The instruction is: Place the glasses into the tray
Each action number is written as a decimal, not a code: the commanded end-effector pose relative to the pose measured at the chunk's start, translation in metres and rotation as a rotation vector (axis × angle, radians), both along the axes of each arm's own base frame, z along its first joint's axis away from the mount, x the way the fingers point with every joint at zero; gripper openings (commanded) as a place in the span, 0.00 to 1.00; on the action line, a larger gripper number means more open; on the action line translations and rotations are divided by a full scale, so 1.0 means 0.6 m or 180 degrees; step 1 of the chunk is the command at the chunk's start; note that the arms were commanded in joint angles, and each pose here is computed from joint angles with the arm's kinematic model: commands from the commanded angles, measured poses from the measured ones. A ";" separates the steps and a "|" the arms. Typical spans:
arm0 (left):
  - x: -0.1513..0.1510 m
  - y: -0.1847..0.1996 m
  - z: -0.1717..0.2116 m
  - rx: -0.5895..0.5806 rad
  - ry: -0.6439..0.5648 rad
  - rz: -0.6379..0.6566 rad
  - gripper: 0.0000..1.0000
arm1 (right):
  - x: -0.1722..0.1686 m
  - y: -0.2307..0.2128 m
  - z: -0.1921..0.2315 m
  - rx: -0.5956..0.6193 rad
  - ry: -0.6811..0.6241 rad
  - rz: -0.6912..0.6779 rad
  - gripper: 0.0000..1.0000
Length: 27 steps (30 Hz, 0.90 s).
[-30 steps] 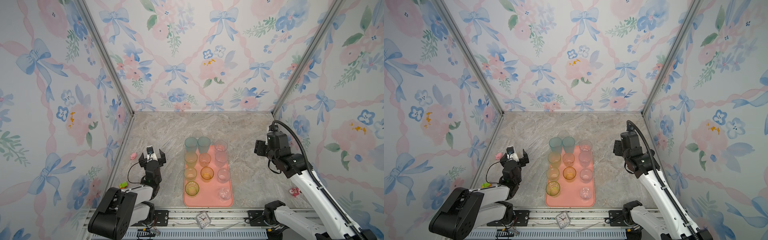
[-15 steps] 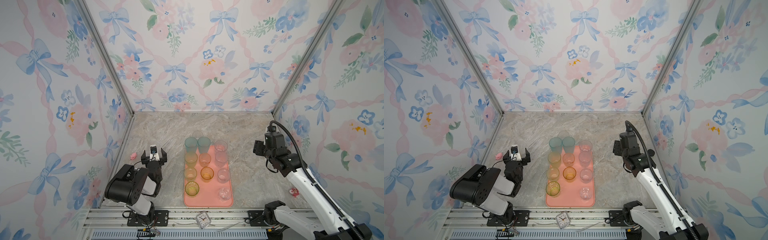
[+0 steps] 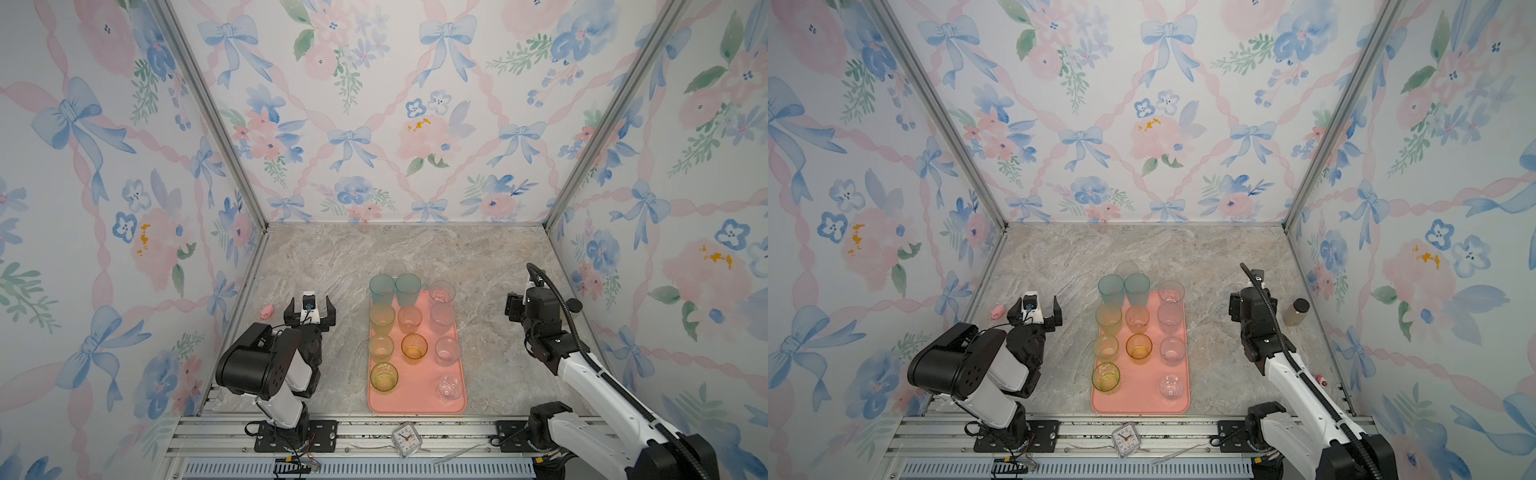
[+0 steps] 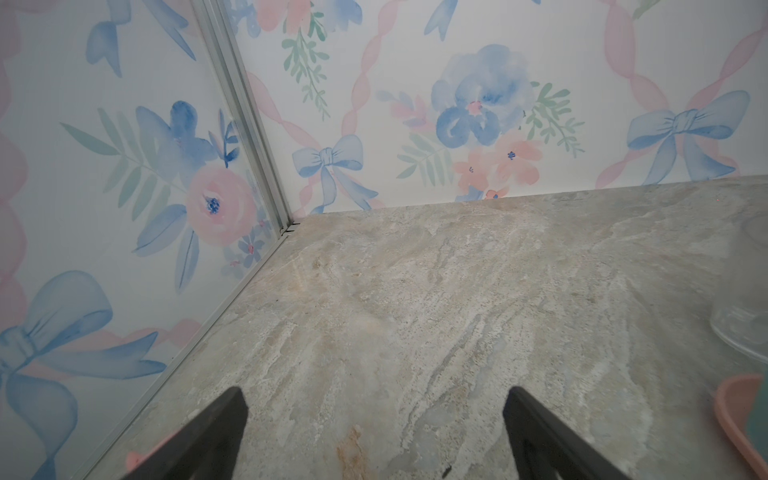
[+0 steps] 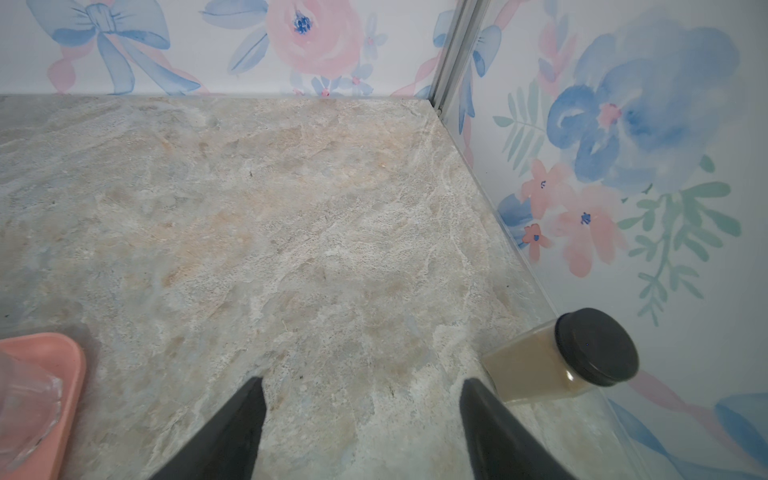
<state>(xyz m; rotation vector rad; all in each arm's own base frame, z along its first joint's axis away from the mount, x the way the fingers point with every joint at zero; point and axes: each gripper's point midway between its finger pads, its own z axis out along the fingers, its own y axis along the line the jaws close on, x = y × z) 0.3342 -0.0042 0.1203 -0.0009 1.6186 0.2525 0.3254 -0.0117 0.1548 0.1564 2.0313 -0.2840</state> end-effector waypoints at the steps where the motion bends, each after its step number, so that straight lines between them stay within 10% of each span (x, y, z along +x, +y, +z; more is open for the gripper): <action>1: -0.002 -0.005 0.028 0.0012 -0.0231 -0.0060 0.98 | 0.036 0.005 0.026 0.0065 -0.0638 0.0150 0.76; 27: -0.002 -0.005 0.027 0.0017 -0.0223 -0.0057 0.98 | 0.120 0.003 -0.094 0.0175 -0.0466 0.0353 0.78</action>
